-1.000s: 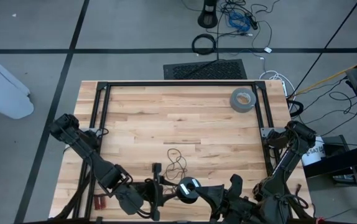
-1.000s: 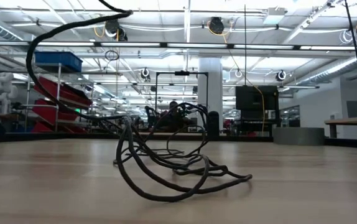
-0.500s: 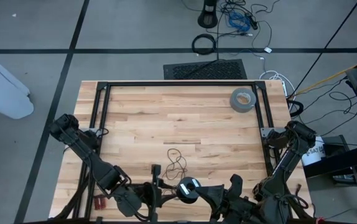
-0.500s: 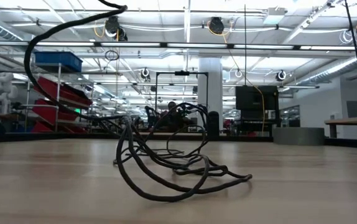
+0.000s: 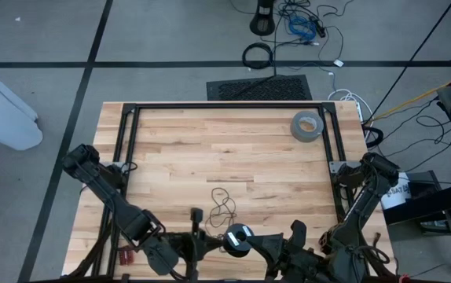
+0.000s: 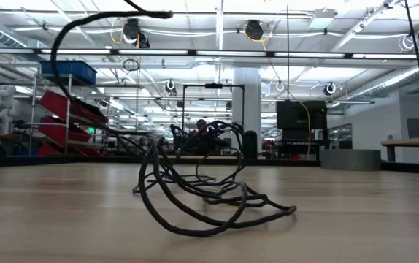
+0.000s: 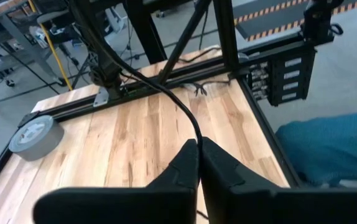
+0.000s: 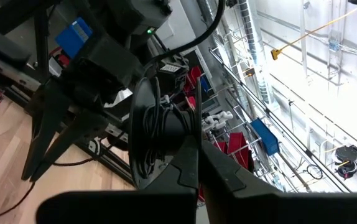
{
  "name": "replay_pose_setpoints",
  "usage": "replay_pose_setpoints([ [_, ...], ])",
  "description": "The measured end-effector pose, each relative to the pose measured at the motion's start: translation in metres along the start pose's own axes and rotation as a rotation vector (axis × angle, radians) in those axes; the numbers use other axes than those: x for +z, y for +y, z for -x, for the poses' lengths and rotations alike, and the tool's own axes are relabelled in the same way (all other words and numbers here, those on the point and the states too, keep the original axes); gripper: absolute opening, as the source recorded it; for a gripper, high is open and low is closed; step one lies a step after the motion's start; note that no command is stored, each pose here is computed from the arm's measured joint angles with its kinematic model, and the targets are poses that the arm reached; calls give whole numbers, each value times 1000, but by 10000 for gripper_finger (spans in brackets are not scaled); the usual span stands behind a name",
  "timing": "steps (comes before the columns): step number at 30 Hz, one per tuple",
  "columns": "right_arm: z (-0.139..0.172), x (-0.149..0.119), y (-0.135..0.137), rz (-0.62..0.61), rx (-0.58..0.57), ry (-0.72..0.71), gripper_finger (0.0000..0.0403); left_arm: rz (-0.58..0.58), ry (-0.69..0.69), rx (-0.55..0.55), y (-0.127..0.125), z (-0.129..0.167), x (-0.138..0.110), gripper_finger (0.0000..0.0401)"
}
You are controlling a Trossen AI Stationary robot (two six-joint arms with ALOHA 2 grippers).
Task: Coil cords
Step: Uncoil the black wire from the spool
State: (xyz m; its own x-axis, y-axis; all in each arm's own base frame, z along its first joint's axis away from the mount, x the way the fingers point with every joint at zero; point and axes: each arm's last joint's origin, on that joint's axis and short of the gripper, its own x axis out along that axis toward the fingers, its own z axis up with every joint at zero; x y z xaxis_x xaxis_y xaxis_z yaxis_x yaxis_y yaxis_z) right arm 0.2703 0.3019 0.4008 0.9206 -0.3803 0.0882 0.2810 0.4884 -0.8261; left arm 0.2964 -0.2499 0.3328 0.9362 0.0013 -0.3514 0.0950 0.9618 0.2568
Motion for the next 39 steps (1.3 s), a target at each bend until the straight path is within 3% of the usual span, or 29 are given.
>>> replay_pose_setpoints([
  [7,0,0,0,3,1,0,0,-45,28,-5,-7,19,10,10],
  [19,0,0,1,-1,2,1,0,-78,-67,136,-31,62,29,10],
  [28,0,0,1,-3,2,2,0,-113,-196,79,-52,92,45,10],
  [39,-2,-1,0,-3,-1,6,0,-85,-345,58,-60,107,63,10],
])
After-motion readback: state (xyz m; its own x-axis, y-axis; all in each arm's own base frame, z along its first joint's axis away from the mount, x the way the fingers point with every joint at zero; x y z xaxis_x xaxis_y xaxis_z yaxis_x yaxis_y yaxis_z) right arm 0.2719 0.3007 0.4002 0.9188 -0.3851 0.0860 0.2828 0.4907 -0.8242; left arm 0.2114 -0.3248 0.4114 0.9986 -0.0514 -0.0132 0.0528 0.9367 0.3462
